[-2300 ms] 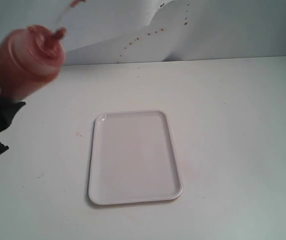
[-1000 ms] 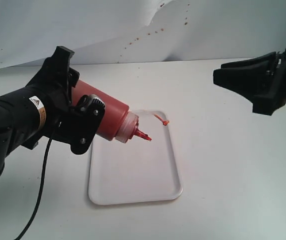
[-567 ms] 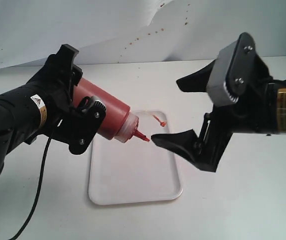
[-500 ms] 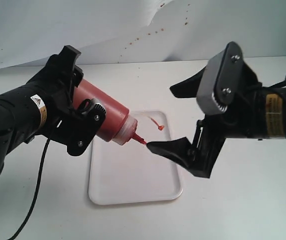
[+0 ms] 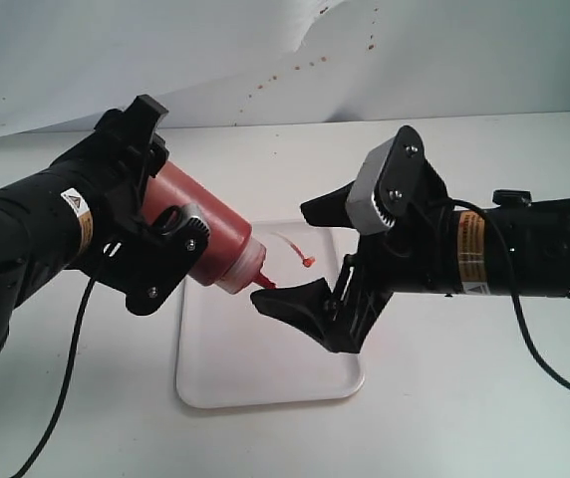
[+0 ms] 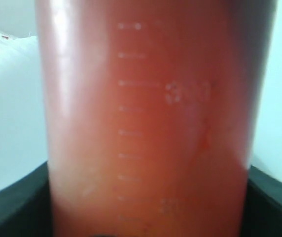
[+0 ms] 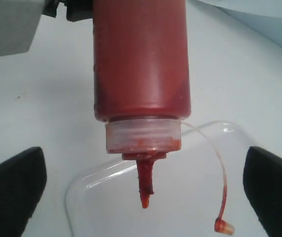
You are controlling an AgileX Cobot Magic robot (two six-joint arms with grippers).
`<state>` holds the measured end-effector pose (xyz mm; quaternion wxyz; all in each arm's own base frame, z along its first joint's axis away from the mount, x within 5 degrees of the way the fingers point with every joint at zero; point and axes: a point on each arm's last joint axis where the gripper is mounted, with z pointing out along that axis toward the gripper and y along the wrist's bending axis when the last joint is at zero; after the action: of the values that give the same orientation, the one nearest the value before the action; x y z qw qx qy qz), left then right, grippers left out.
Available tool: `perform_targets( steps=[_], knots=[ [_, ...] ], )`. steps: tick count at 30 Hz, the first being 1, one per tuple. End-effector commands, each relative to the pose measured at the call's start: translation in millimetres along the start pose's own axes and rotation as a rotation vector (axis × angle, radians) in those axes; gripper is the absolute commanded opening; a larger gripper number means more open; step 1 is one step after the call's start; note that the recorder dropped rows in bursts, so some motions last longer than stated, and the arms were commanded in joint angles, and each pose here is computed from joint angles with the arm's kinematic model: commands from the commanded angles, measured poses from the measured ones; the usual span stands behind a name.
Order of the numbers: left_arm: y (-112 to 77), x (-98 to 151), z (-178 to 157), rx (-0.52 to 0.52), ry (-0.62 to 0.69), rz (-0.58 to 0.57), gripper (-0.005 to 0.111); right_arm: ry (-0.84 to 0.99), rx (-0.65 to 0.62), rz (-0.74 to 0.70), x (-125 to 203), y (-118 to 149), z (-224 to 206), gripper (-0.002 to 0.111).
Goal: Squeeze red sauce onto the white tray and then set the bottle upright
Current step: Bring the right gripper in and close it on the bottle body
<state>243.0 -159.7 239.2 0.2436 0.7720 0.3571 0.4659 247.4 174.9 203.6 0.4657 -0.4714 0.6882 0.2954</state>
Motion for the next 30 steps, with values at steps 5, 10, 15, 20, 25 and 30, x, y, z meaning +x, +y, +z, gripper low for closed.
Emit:
perform_targets(
  steps=[5,10,15,20,25,30],
  knots=[
    [7.5,5,-2,-0.038,0.037,0.069,0.000,-0.078,0.003,0.012,5,-5,12,0.105],
    [11.6,5,-3,-0.081,0.049,0.129,0.000,-0.154,-0.017,0.071,9,-7,20,0.105],
    [13.8,5,-3,-0.091,0.037,0.134,0.000,-0.229,-0.037,0.082,8,-10,26,0.105],
    [14.2,2,-3,-0.097,0.009,0.186,0.000,-0.202,-0.050,0.057,7,-16,44,0.105],
    [14.3,1,-3,-0.099,0.003,0.190,0.000,-0.185,-0.108,-0.004,0,-9,67,0.105],
    [14.3,1,-3,-0.099,0.004,0.234,0.000,-0.186,-0.086,-0.030,-10,-15,78,0.105]
  ],
)
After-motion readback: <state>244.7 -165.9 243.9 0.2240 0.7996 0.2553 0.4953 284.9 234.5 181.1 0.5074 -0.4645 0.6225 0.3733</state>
